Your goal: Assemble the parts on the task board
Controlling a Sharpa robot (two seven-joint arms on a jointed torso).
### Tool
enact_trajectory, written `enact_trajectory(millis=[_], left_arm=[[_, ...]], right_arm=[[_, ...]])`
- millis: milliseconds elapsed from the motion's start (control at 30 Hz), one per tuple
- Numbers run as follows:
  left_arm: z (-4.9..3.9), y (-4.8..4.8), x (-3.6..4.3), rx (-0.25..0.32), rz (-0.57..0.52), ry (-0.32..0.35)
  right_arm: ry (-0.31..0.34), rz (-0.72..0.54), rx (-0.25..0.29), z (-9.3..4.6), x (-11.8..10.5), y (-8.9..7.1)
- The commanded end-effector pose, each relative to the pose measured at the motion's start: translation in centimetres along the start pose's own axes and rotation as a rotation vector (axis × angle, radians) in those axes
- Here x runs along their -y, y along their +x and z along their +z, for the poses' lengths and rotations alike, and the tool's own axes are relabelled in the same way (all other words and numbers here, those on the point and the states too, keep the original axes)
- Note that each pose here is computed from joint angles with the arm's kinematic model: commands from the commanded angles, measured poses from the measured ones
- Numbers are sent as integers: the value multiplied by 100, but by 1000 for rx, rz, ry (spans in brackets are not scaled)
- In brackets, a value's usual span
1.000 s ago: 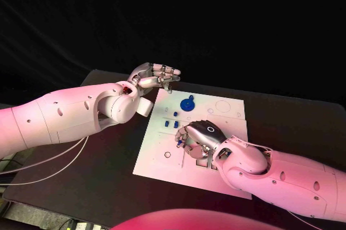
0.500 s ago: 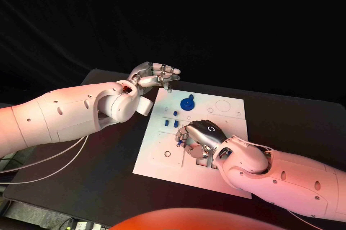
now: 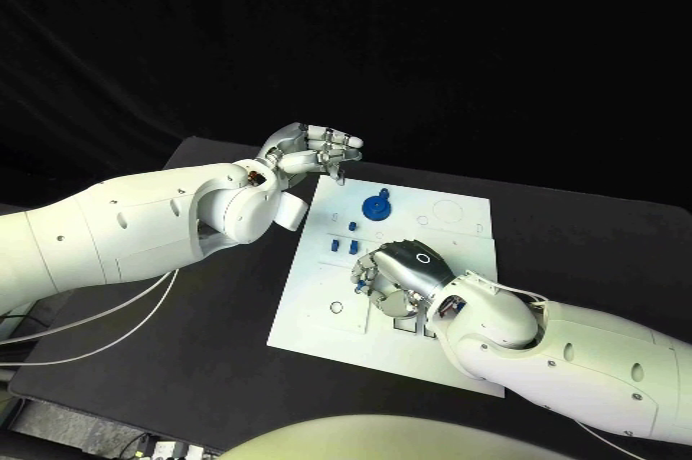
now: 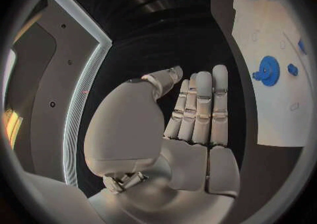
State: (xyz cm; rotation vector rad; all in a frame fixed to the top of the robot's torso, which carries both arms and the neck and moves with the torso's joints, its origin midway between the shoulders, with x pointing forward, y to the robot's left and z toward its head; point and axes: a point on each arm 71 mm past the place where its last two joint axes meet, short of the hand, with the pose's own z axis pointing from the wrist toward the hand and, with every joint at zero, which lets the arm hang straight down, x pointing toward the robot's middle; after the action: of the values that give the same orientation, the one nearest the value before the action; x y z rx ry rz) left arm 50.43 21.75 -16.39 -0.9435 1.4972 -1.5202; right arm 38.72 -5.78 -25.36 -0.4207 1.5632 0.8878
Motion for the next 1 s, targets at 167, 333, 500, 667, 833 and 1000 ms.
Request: enact_trajectory(millis=[167,333,500,667,833,1000], left_arm=[[6,18,12,-15,-3,7],[7,19,12,-16,-3,7],[7,18,11,-15,-3,7],[6,17,11,-16,-3,6],[7,20,10,-18,-3,4],[7,18,10,-18,-3,4]], right_arm=[[-11,-3,-13,-6,-13,14],[-12,-2,-15,-5,-16,16],[-10,-3,-21,-4,-9,21],[-10,-2,-28,-3,-9,27],[-12,0,-32,2,-14,35],[-13,1,-35,2,-15,41]])
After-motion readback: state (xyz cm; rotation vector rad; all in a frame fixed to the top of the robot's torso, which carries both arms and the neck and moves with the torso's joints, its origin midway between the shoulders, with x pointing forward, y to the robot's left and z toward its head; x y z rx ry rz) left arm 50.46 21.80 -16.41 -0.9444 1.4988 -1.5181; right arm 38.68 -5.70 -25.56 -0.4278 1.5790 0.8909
